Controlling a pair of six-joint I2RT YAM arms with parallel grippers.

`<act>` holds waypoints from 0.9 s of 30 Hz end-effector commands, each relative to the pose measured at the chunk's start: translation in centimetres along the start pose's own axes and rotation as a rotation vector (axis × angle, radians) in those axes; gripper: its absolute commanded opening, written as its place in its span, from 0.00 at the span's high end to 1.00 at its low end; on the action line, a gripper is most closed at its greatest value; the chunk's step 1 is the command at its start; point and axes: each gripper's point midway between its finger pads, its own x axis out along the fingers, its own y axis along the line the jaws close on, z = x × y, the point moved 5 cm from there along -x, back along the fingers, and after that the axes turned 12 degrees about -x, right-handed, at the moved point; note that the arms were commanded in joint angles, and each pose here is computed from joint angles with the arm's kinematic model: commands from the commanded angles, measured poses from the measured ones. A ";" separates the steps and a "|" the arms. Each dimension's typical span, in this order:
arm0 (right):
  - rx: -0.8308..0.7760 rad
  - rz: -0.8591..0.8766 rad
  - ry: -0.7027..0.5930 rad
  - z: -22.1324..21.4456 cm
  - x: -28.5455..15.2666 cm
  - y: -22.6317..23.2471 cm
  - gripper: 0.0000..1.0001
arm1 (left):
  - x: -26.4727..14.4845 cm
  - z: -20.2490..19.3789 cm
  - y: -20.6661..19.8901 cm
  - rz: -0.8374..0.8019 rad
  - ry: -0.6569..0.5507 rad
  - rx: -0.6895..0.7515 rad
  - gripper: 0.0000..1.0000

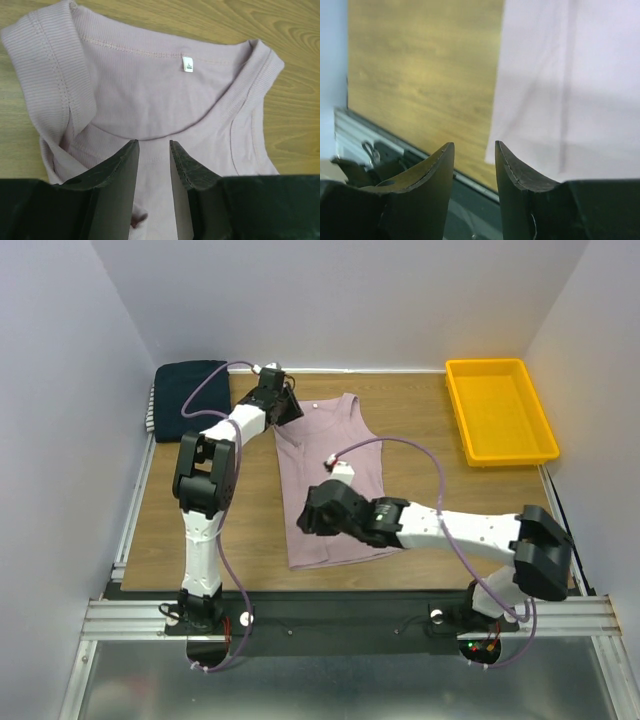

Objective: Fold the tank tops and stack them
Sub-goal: Fold the tank top

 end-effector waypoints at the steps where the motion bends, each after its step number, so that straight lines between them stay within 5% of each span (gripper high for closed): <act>1: 0.029 -0.074 -0.102 3.3 -1.1 -3.7 0.55 | -5.4 4.3 -5.5 -0.127 -0.128 0.011 0.57; 10: 0.063 -0.202 -0.076 10.9 0.9 -16.8 0.58 | -10.6 2.5 -6.5 -0.081 -0.211 -0.024 0.61; 18: 0.122 -0.271 -0.077 17.3 3.2 -28.2 0.60 | -13.8 -9.1 -7.6 -0.155 -0.078 0.023 0.64; 27: 0.102 -0.256 0.010 17.0 8.1 -31.7 0.62 | -17.2 -23.3 -10.4 -0.274 0.150 0.222 0.70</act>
